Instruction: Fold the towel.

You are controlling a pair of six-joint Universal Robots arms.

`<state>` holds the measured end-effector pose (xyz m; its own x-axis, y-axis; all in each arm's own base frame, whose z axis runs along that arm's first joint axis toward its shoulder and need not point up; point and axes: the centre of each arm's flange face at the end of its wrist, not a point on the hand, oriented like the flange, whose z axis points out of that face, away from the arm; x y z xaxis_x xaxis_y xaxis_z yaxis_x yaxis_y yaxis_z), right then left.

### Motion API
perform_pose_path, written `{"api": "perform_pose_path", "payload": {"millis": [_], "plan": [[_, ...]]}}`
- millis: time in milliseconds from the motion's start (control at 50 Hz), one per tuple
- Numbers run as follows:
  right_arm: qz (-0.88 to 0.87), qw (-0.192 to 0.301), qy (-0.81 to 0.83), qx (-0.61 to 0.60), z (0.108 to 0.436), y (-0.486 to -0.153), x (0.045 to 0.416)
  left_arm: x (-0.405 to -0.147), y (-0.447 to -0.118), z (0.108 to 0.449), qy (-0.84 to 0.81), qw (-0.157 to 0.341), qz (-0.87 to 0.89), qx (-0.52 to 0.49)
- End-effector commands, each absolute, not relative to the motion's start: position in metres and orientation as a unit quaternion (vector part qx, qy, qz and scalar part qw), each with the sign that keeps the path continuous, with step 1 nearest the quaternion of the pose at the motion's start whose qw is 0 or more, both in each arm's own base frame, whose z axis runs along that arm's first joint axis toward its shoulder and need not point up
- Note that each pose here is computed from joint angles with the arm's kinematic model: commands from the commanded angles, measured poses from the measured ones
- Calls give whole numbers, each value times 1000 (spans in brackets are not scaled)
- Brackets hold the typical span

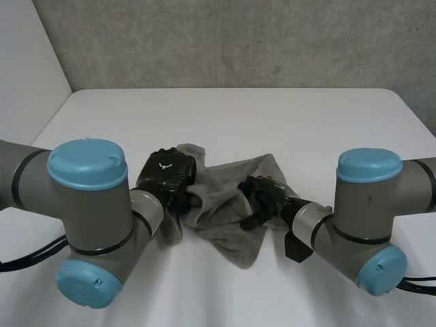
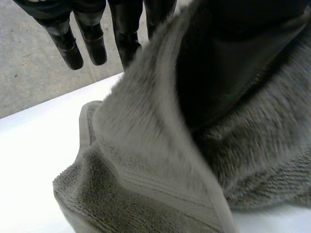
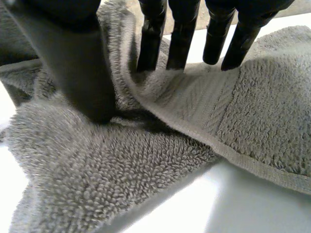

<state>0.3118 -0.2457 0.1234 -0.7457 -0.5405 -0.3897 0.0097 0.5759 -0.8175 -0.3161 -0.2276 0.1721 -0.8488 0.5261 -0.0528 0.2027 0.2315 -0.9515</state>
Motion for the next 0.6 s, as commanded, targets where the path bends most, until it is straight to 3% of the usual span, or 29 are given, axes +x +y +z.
{"api": "perform_pose_path", "payload": {"millis": [20, 240, 360, 460, 560, 600], "plan": [[-456, 306, 822, -151, 129, -254, 306, -315, -232, 177, -769, 135, 581, -227], [-474, 304, 779, -276, 189, -243, 288, -291, -237, 195, -771, 118, 587, -216], [-462, 236, 781, -348, 210, -243, 256, -282, -230, 204, -757, 115, 589, -258], [-444, 201, 775, -402, 205, -242, 249, -280, -232, 199, -748, 91, 585, -301], [-455, 191, 762, -420, 204, -263, 260, -288, -252, 177, -742, 61, 575, -339], [-474, 195, 753, -413, 211, -276, 267, -299, -281, 177, -725, 47, 594, -344]]}}
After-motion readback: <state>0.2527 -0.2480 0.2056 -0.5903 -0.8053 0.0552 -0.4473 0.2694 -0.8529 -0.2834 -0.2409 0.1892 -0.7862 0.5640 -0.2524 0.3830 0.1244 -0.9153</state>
